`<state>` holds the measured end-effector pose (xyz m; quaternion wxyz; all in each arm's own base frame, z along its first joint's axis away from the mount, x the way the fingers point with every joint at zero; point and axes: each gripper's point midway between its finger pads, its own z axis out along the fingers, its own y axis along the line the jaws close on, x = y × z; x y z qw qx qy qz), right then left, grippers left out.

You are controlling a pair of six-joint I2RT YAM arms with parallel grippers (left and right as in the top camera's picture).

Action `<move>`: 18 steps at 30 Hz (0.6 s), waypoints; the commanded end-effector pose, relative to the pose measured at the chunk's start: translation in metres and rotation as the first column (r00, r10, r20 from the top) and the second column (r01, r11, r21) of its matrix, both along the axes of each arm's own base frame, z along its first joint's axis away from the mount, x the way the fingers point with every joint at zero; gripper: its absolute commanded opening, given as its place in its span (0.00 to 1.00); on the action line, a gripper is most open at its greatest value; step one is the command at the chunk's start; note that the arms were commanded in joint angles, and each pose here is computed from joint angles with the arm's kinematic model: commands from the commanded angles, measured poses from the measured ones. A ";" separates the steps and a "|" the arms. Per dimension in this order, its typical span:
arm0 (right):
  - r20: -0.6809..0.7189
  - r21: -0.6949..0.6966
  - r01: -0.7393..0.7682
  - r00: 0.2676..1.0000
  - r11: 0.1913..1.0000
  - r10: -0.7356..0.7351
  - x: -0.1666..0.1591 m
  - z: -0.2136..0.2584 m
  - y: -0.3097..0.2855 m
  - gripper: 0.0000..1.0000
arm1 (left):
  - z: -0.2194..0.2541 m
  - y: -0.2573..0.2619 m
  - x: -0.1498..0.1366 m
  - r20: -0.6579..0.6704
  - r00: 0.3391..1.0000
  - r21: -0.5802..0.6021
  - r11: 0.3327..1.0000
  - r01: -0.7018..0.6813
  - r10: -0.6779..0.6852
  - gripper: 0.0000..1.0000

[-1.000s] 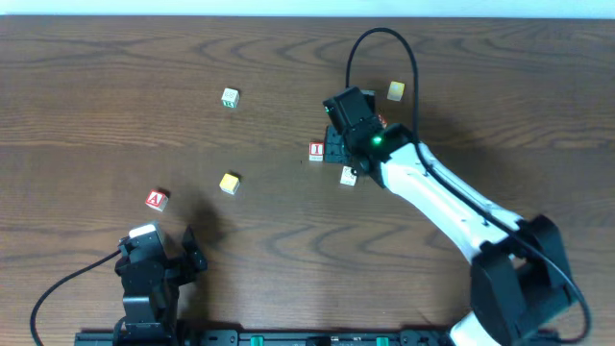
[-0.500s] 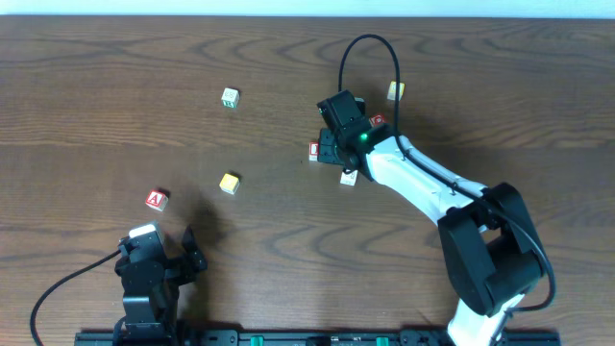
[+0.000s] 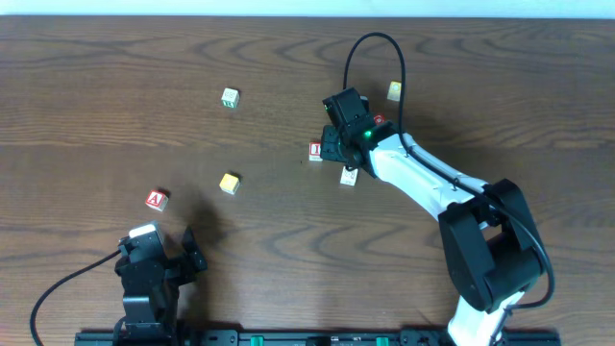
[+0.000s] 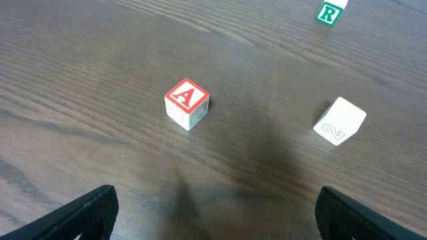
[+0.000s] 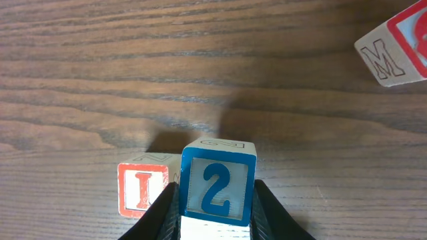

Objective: Spell out Ai2
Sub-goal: 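Set the '2' block down beside the 'I' block and release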

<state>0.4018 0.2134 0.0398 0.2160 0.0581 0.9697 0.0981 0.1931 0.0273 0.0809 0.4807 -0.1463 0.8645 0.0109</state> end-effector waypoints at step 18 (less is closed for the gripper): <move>-0.044 -0.005 -0.029 0.999 1.000 0.028 -0.007 -0.011 0.001 0.01 | -0.004 0.000 0.000 -0.007 1.000 0.006 1.000 0.004 -0.004 0.95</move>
